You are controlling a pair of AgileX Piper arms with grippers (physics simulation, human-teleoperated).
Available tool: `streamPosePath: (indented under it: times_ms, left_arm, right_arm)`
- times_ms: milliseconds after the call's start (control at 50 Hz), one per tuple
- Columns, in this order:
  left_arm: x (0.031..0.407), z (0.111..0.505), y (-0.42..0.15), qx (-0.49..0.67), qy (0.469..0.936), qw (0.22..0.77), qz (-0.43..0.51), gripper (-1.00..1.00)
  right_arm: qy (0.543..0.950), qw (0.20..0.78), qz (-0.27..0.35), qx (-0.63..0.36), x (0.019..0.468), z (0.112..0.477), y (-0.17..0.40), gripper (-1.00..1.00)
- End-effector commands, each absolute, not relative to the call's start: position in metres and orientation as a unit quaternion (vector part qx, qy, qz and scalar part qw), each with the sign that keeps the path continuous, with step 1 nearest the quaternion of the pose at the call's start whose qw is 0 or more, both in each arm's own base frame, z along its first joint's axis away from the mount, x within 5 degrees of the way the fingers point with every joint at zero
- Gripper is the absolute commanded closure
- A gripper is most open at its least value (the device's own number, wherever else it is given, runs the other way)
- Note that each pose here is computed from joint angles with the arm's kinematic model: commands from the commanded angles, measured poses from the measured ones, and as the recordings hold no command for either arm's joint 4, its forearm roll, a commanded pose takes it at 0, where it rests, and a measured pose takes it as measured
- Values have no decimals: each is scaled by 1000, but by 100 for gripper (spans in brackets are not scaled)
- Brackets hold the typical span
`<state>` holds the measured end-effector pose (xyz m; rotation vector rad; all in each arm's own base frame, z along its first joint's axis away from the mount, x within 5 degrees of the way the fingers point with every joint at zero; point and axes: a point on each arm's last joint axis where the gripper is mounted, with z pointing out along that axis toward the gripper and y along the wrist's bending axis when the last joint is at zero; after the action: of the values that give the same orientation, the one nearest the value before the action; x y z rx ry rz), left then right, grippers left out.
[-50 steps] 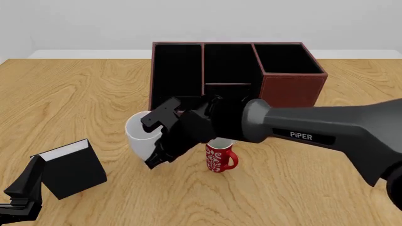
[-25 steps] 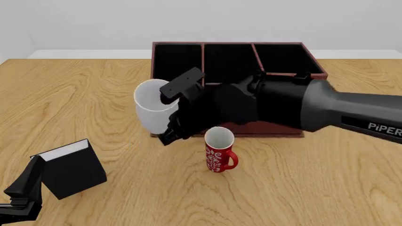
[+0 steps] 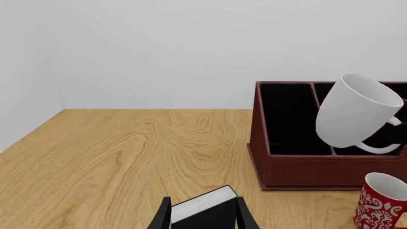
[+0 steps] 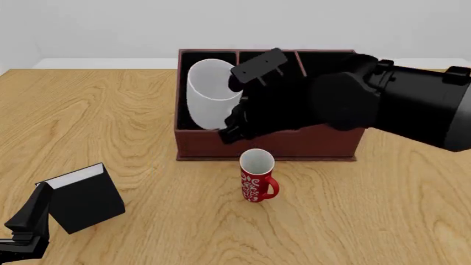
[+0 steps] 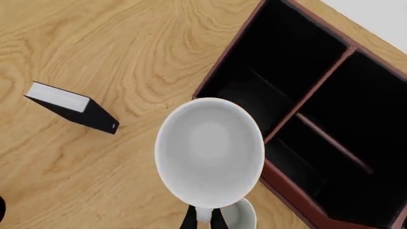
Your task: Pick up the white mug and place it to the right of the caddy.
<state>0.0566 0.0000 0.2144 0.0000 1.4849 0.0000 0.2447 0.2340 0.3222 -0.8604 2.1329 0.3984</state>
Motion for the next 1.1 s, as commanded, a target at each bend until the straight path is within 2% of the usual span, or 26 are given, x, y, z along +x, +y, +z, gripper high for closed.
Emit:
streamPosePath:
  times_ms: [20, 680, 1100]
  left_arm:
    - [57, 214, 0, 0, 676, 737, 0, -100]
    - [57, 214, 0, 0, 676, 737, 0, -100]
    - [57, 214, 0, 0, 676, 737, 0, -100]
  right_arm:
    - [842, 410, 156, -314, 242, 335, 213, 100]
    - [857, 436, 135, -239, 225, 340, 145, 100]
    - [873, 435, 110, -189, 212, 322, 106, 100]
